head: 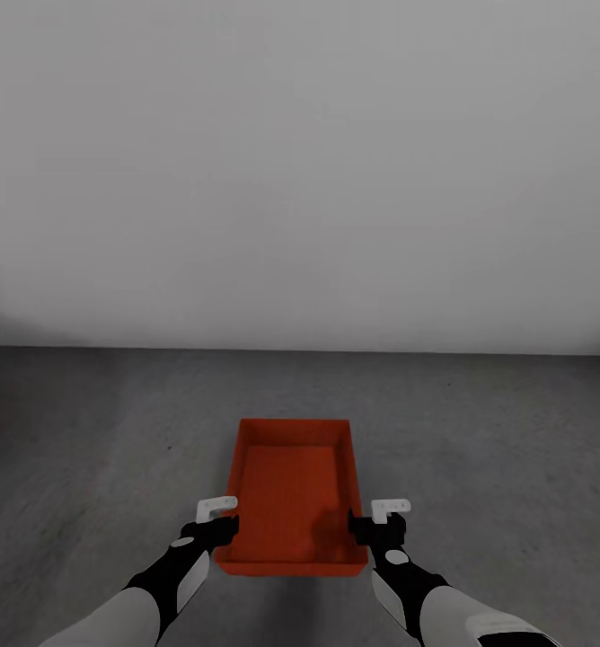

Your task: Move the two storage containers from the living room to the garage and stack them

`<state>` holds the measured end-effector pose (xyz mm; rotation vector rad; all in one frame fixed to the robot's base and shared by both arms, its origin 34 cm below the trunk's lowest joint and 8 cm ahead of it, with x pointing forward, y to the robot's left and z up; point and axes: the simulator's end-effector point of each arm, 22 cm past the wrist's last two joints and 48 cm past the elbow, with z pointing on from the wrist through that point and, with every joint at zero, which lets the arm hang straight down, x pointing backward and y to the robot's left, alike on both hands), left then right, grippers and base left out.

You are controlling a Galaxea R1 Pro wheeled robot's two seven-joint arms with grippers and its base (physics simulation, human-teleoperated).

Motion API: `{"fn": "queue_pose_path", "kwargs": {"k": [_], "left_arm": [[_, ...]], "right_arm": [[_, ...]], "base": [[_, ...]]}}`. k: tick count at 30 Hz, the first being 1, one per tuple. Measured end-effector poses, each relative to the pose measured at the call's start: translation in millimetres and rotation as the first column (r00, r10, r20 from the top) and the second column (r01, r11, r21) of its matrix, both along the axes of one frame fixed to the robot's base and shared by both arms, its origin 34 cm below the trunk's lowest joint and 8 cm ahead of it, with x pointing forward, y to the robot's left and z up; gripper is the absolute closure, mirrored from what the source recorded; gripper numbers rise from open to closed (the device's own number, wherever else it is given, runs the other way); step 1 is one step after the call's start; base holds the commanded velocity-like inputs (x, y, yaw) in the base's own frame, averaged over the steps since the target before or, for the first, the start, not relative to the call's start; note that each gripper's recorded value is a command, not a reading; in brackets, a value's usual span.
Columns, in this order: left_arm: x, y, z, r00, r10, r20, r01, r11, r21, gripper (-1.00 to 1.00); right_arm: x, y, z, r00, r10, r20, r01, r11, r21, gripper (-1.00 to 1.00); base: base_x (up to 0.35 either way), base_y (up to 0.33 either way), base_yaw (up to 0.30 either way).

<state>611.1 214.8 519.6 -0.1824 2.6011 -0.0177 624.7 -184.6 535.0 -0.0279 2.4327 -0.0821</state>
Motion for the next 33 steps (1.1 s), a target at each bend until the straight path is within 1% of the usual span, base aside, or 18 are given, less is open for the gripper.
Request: {"fn": "queue_pose_path", "kwargs": {"k": [33], "left_arm": [[-2, 1, 49, 1.000, 0.000, -0.002, 0.000, 1.000, 0.001, -1.00]], "right_arm": [[-2, 0, 49, 1.000, 0.000, -0.001, 0.000, 1.000, 0.000, -1.00]], "base": [[0.000, 0.000, 0.000]]}}
